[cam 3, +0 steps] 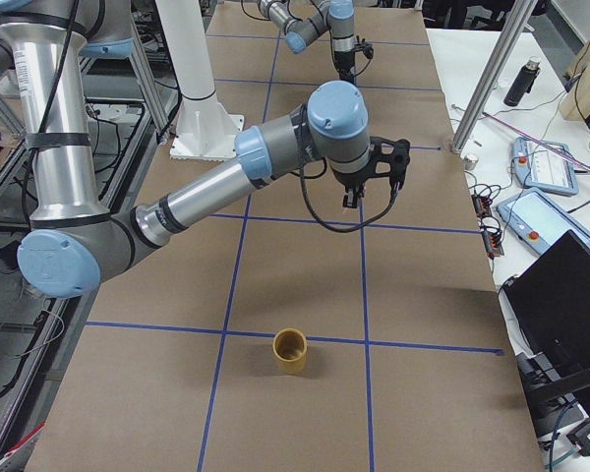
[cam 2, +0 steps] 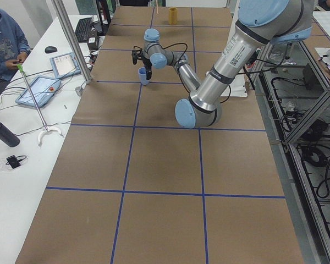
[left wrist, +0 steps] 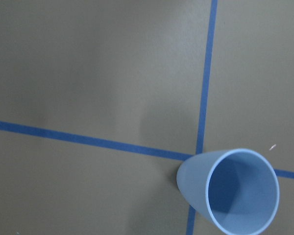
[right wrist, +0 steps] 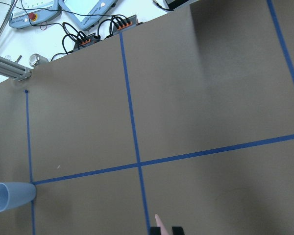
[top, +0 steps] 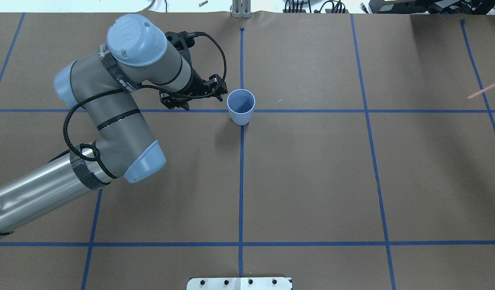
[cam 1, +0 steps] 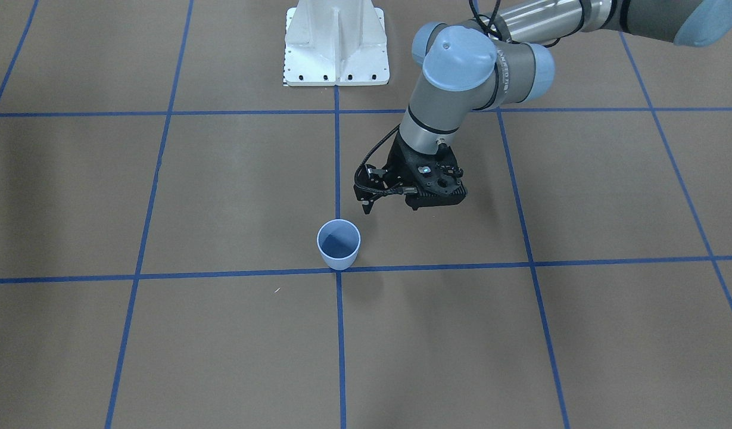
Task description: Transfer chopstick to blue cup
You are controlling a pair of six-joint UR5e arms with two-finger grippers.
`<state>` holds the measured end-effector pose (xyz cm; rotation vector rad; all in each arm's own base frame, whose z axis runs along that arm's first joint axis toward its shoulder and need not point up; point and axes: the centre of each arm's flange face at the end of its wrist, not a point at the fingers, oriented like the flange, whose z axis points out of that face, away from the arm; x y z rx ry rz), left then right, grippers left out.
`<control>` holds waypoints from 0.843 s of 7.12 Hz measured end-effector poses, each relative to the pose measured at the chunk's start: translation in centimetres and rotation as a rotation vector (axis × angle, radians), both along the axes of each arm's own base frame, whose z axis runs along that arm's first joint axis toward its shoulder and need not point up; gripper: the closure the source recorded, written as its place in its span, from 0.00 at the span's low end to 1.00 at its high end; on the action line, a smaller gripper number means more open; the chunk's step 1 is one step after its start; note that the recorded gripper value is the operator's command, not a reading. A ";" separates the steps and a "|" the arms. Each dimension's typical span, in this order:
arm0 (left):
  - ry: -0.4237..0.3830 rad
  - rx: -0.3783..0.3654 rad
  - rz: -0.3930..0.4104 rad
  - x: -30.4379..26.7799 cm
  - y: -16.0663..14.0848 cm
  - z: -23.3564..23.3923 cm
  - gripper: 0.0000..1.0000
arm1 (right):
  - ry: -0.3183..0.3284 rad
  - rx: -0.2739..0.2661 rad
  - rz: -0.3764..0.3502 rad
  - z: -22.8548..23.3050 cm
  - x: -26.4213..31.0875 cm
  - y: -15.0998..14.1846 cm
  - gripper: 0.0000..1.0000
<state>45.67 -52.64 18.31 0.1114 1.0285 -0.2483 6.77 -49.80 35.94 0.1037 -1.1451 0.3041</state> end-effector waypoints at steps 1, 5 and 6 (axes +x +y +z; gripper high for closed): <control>-0.006 0.020 0.014 -2.9 -0.3 1.8 0.03 | -0.028 -0.058 -0.020 -4.7 -4.8 -2.0 1.00; -0.094 0.143 0.132 -18.1 1.6 14.1 0.03 | -0.030 -0.232 -0.005 -19.2 -25.1 -2.9 1.00; -0.113 0.163 0.157 -20.5 2.1 16.3 0.03 | -0.028 -0.238 0.030 -21.1 -30.6 -2.4 1.00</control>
